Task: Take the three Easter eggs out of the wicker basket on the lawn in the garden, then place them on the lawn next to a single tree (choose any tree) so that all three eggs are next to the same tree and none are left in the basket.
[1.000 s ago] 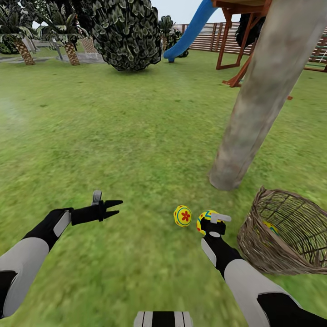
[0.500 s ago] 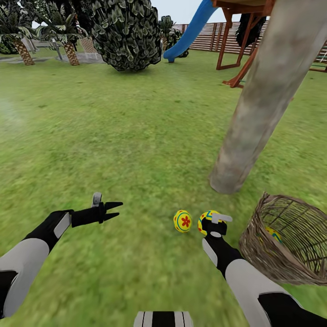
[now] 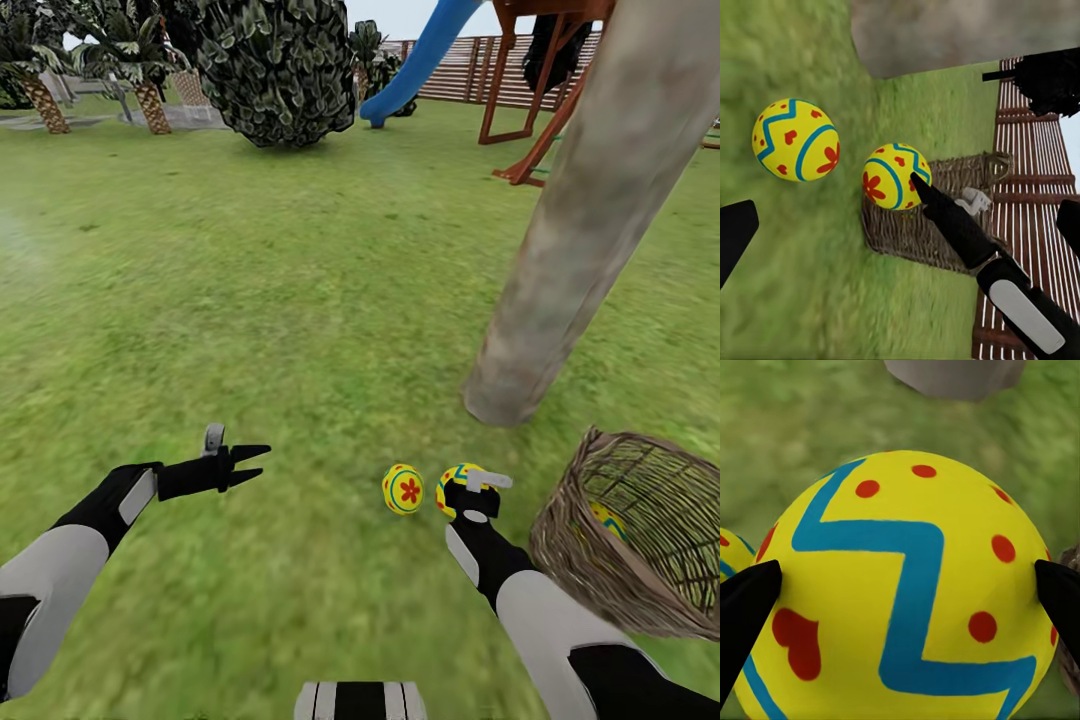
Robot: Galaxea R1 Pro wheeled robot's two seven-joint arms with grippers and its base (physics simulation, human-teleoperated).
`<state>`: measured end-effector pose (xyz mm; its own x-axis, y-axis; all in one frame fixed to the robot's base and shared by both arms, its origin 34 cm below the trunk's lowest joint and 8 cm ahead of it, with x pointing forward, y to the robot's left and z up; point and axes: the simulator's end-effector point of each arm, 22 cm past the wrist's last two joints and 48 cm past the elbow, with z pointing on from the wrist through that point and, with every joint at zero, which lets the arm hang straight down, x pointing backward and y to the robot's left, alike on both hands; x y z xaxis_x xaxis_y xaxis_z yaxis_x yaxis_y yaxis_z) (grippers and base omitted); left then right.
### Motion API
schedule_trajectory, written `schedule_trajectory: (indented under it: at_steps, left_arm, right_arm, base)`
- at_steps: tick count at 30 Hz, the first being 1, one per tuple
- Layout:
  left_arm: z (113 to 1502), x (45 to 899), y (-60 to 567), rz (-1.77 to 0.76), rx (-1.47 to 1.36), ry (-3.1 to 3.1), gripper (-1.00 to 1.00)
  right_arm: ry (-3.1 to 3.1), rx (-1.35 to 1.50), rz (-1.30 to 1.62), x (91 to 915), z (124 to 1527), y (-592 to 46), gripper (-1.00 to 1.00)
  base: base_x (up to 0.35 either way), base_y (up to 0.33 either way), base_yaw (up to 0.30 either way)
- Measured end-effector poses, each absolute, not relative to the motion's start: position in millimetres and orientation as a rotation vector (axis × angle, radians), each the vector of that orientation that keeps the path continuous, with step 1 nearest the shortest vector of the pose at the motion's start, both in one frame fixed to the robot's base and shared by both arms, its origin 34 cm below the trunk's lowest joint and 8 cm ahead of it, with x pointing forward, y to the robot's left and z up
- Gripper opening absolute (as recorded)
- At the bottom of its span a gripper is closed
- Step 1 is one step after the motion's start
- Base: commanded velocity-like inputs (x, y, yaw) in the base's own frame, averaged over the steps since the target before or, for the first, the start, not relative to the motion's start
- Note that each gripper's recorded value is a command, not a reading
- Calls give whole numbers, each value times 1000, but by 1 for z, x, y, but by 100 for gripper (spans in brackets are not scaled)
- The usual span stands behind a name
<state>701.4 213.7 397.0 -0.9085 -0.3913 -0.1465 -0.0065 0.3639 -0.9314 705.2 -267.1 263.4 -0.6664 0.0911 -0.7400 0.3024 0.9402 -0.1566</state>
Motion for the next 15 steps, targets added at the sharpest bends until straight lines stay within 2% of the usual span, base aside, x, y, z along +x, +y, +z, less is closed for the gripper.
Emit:
schedule_trajectory:
  at_steps: [15]
  left_arm:
    - [370, 696, 212, -1565, -383, 2321, 100]
  right_arm:
    - [2326, 271, -371, 695, 238, -280, -100]
  base:
    - [0, 0, 0]
